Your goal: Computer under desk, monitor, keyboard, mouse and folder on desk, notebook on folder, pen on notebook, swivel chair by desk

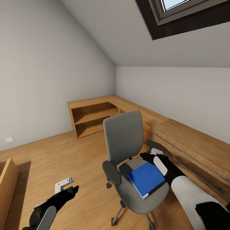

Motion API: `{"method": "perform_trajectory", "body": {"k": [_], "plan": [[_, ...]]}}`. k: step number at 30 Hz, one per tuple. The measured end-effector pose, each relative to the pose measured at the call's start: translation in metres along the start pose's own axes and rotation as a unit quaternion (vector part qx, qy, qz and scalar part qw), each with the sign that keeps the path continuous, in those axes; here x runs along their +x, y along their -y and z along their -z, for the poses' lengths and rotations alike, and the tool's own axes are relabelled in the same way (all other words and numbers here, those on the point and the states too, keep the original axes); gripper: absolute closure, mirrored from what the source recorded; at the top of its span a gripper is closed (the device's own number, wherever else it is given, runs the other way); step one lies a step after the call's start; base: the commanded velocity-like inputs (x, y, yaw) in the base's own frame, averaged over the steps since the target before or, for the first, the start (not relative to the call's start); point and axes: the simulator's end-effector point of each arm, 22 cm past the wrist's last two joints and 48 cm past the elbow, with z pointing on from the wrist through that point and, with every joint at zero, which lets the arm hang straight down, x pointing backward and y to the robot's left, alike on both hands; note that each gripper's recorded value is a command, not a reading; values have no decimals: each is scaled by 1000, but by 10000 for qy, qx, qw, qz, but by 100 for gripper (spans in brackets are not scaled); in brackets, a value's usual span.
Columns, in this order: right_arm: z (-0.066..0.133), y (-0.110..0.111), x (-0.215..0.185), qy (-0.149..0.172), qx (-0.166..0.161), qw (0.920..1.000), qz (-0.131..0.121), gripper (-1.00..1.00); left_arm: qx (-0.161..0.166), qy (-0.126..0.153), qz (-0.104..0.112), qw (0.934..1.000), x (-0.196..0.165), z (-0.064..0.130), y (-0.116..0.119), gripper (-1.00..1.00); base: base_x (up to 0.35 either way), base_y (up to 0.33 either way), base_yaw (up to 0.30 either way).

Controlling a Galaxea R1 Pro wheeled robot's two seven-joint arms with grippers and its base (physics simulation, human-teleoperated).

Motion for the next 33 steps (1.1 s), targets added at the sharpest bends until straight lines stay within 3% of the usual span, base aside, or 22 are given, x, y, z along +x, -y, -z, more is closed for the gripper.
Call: {"method": "perform_trajectory", "body": {"k": [18, 26, 33], "plan": [[0, 1, -1, 8, 3, 10000, 19, -100, -43, 62, 97, 9999, -6, 1, -6, -100, 0, 0, 1], [-9, 8, 9, -2, 36, 10000, 51, -100, -45, 60, 94, 9999, 3, -9, -9, -100, 0, 0, 0], [-17, 18, 16, 50, 165, 9993, 335, -100, -40, 63, 92, 9999, 11, -17, -11, -100, 0, 0, 0]]}}
